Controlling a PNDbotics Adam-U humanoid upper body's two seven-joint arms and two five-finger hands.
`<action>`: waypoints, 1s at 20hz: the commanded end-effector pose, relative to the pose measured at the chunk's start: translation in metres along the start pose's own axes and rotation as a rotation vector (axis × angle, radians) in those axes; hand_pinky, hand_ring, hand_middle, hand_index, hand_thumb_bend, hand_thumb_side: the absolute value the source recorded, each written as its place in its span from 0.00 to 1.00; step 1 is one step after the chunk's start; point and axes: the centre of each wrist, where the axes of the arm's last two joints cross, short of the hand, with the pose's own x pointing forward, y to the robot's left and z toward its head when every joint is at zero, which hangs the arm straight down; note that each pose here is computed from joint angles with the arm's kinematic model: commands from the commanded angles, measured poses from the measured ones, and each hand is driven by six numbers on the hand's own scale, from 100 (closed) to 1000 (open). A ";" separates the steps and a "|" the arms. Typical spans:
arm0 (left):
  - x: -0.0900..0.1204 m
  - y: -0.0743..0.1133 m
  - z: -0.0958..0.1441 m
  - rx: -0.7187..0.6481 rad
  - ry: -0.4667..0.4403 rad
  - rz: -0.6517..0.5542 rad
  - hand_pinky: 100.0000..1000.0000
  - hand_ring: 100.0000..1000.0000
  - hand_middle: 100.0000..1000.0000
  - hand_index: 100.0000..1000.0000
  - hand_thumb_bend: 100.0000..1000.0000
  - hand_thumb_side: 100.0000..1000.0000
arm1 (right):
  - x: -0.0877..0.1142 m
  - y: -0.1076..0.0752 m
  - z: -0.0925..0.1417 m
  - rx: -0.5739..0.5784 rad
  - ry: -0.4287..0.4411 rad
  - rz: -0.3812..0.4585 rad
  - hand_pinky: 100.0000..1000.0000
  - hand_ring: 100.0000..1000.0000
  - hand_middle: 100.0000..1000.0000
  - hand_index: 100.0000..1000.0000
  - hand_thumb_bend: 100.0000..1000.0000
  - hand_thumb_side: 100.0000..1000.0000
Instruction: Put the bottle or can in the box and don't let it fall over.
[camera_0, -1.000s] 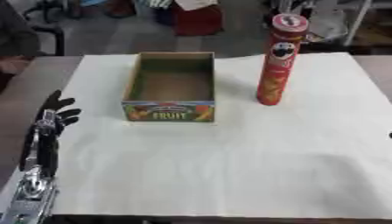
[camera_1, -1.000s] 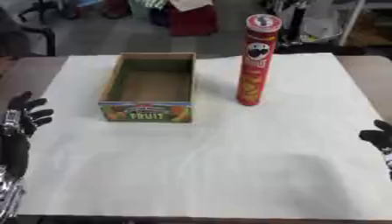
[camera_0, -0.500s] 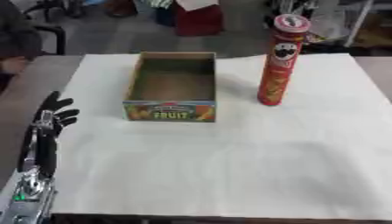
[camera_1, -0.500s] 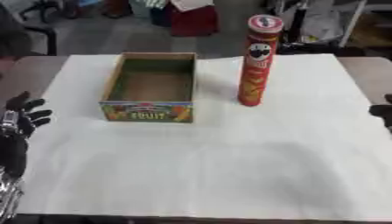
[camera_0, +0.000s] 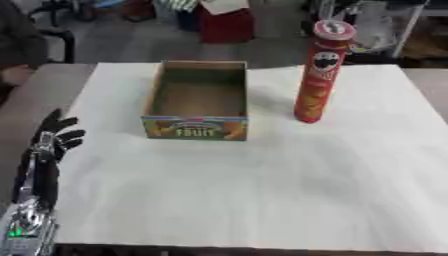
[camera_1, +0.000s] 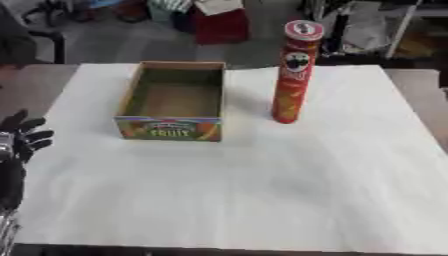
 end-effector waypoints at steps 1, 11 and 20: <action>0.006 0.001 -0.003 -0.021 -0.025 -0.007 0.76 0.72 0.75 0.97 0.16 1.00 | 0.003 -0.029 -0.016 0.035 -0.025 0.082 0.98 0.84 0.75 0.93 0.00 0.57; 0.006 -0.005 -0.004 -0.060 -0.029 0.001 0.76 0.72 0.75 0.97 0.15 1.00 | -0.008 -0.044 -0.068 0.167 0.034 0.164 0.98 0.87 0.78 0.96 0.02 0.62; 0.013 -0.014 -0.011 -0.100 -0.058 0.019 0.76 0.72 0.75 0.97 0.15 1.00 | -0.010 -0.027 -0.122 0.314 0.080 0.162 1.00 0.99 0.88 0.99 0.10 0.69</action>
